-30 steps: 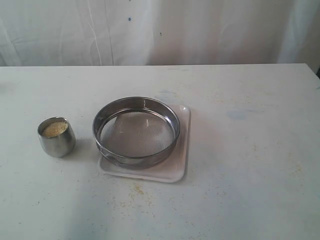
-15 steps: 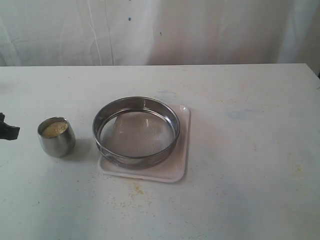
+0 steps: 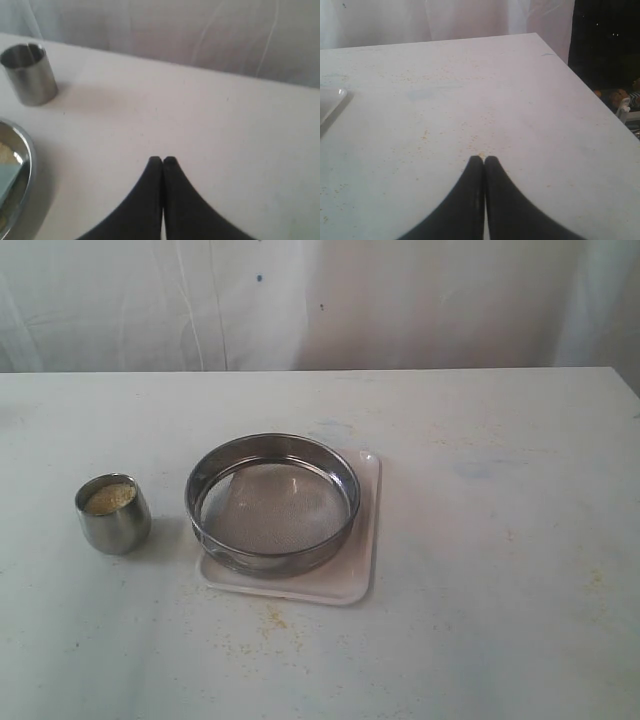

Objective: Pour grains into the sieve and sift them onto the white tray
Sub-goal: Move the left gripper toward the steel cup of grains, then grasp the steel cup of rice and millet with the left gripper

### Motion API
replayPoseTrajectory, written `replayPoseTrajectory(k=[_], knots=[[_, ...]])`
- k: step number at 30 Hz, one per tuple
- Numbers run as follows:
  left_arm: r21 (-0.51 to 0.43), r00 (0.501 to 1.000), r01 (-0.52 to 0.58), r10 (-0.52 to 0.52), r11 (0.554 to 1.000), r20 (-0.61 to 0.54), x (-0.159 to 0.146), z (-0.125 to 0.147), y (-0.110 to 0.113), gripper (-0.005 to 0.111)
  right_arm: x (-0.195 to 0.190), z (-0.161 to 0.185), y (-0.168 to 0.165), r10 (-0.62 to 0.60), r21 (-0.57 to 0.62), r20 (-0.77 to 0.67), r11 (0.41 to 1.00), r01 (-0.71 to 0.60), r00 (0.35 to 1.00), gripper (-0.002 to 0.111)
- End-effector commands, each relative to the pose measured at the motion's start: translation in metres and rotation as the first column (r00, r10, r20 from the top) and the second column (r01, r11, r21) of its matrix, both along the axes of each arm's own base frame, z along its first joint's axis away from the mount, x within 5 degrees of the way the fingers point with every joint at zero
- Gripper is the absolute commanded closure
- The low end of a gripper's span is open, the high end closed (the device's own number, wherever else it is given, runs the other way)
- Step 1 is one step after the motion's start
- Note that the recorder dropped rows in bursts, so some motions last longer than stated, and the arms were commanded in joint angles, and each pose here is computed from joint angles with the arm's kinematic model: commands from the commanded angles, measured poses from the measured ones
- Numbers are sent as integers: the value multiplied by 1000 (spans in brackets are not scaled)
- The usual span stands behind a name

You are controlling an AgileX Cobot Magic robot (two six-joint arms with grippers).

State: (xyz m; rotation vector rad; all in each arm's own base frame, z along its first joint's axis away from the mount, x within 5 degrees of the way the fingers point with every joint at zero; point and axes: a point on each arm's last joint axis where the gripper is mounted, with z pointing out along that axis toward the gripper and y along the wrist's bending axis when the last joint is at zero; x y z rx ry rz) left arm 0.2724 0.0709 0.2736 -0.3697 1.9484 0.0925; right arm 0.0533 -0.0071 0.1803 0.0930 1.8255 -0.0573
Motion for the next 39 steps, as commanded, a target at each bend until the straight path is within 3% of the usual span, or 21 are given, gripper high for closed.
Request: replayPoseTrajectory(k=[1, 4, 6, 7, 9, 10, 13, 16, 18, 22, 24, 27, 29, 30, 31, 32, 33, 34, 36, 39], knots=[[-10, 988, 36, -34, 999, 154, 20, 3, 1, 107, 0, 3, 0, -3, -7, 14, 1000, 3, 1000, 108], [9, 968, 142, -141, 990, 209, 40, -2, -3, 107, 0, 3, 0, -3, -7, 14, 1000, 3, 1000, 108], [45, 918, 268, -269, 963, 293, 47, -1, -12, 107, 0, 3, 0, -3, -7, 14, 1000, 3, 1000, 108], [62, 865, 351, -349, 934, 360, 49, 2, -18, 107, 0, 3, 0, -3, -7, 14, 1000, 3, 1000, 108], [115, 706, 511, -492, 852, 510, 46, 12, -29, 107, 0, 3, 0, -3, -7, 14, 1000, 3, 1000, 108], [149, 663, 551, -539, 821, 519, 45, 12, -30, 107, 0, 3, 0, -3, -7, 14, 1000, 3, 1000, 108], [196, 655, 591, -607, 782, 449, 42, 5, -27, 107, 0, 3, 0, -3, -7, 14, 1000, 3, 1000, 108], [269, 621, 655, -706, 706, 341, 37, -3, -29, 107, 0, 3, 0, -3, -7, 14, 1000, 3, 1000, 108], [341, 588, 701, -778, 627, 223, 34, -11, -32, 107, 0, 3, 0, -3, -7, 14, 1000, 3, 1000, 108], [458, 508, 792, -851, 403, -130, 28, -36, -33, 107, 0, 3, 0, -3, -7, 14, 1000, 3, 1000, 108], [459, 491, 810, -850, 364, -192, 26, -41, -31, 106, 0, 3, 0, -3, -7, 14, 1000, 3, 1000, 108], [452, 496, 810, -848, 374, -188, 26, -40, -31, 93, 0, 3, 0, -3, -7, 14, 1000, 3, 1000, 108], [433, 501, 813, -846, 389, -181, 26, -40, -31, 76, 0, 3, 0, -3, -7, 14, 1000, 3, 1000, 108], [395, 521, 815, -835, 425, -176, 26, -41, -30, 65, 0, 3, 0, -3, -7, 14, 1000, 3, 1000, 108], [328, 562, 806, -811, 492, -163, 27, -43, -28, 48, 0, 3, 0, -3, -7, 14, 1000, 3, 1000, 108], [220, 638, 766, -757, 604, -143, 29, -46, -24, 29, 0, 3, 0, -3, -7, 14, 1000, 3, 1000, 108], [133, 698, 716, -704, 685, -133, 30, -47, -20, 10, 0, 3, 0, -3, -7, 14, 1000, 3, 1000, 108], [27, 792, 603, -595, 797, -138, 32, -50, -12, 2, 0, 3, 0, -3, -7, 14, 1000, 3, 1000, 108], [25, 828, 548, -538, 836, -158, 32, -52, -6, 2, 0, 3, 0, -3, -7, 14, 1000, 3, 1000, 108], [8, 809, 579, -573, 815, -134, 32, -50, -10, 2, 0, 3, 0, -3, -7, 14, 1000, 3, 1000, 108]])
